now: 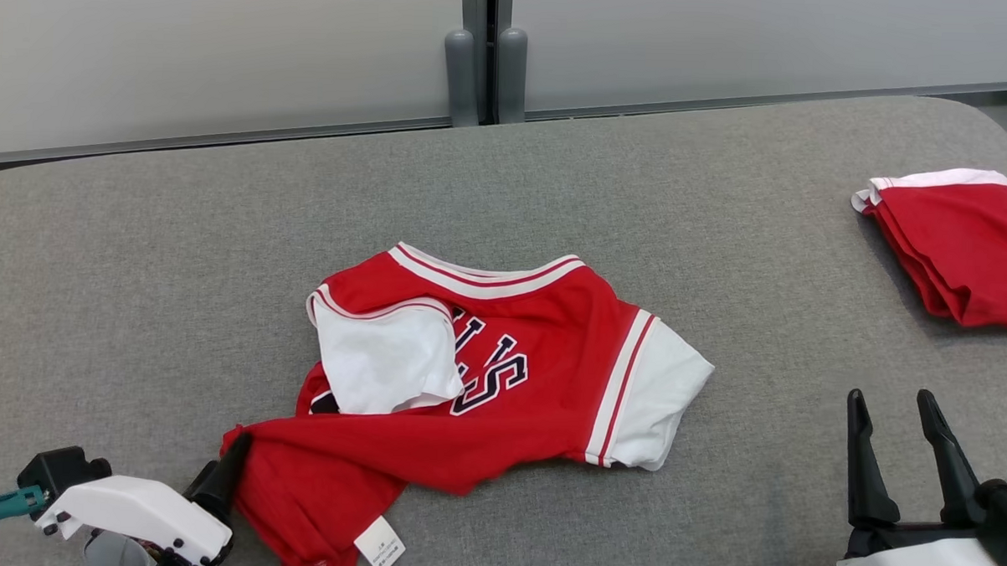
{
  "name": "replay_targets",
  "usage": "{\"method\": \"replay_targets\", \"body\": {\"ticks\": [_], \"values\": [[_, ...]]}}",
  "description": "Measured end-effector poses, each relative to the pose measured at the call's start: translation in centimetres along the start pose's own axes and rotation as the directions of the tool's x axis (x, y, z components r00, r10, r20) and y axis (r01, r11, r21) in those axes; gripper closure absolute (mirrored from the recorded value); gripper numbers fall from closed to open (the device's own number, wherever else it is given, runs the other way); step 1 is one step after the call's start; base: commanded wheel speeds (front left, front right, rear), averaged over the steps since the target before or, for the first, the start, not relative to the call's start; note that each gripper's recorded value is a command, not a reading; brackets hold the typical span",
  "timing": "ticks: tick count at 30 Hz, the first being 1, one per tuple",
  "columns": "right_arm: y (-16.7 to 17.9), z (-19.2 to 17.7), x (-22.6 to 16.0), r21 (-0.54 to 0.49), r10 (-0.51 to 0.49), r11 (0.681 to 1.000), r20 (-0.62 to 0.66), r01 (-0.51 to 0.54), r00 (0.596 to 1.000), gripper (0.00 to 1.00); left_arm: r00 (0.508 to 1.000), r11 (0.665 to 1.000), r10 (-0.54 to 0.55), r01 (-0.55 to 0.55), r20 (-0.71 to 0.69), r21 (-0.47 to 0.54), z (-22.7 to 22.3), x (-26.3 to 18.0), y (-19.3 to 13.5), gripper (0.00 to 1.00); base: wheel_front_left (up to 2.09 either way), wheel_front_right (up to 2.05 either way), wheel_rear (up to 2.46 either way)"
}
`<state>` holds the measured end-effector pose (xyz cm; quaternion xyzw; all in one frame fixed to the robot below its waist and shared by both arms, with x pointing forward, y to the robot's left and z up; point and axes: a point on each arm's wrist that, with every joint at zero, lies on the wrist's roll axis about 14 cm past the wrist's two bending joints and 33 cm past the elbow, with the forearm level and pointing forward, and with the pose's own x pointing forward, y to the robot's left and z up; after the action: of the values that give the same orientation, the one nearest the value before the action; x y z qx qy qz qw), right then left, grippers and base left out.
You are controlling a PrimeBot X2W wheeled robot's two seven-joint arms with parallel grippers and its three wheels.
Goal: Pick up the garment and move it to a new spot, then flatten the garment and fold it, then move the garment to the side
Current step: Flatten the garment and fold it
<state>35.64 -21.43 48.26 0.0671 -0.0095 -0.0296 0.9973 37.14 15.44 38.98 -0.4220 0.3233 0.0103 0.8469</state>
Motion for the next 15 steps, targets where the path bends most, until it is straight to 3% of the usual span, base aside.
{"method": "replay_targets", "body": {"ticks": [4,10,15], "values": [[-0.2,-0.1,-0.1,-0.003,-0.007,1.000,-0.004,0.007,1.000,0.00,0.996,0.990,0.088,-0.091,0.033,0.108,0.2,0.4,2.8,0.00,0.00,0.00,0.00],[-0.4,0.2,-0.6,-0.001,-0.011,1.000,0.005,0.011,1.000,0.00,0.968,0.959,0.131,-0.178,0.213,0.220,2.2,-1.5,4.9,0.00,0.00,0.00,0.00],[-0.3,0.6,-1.1,-0.001,-0.009,1.000,0.016,0.009,1.000,0.00,0.977,0.950,0.024,-0.088,0.212,0.300,-0.6,-3.4,1.3,0.00,0.00,0.00,0.00]]}}
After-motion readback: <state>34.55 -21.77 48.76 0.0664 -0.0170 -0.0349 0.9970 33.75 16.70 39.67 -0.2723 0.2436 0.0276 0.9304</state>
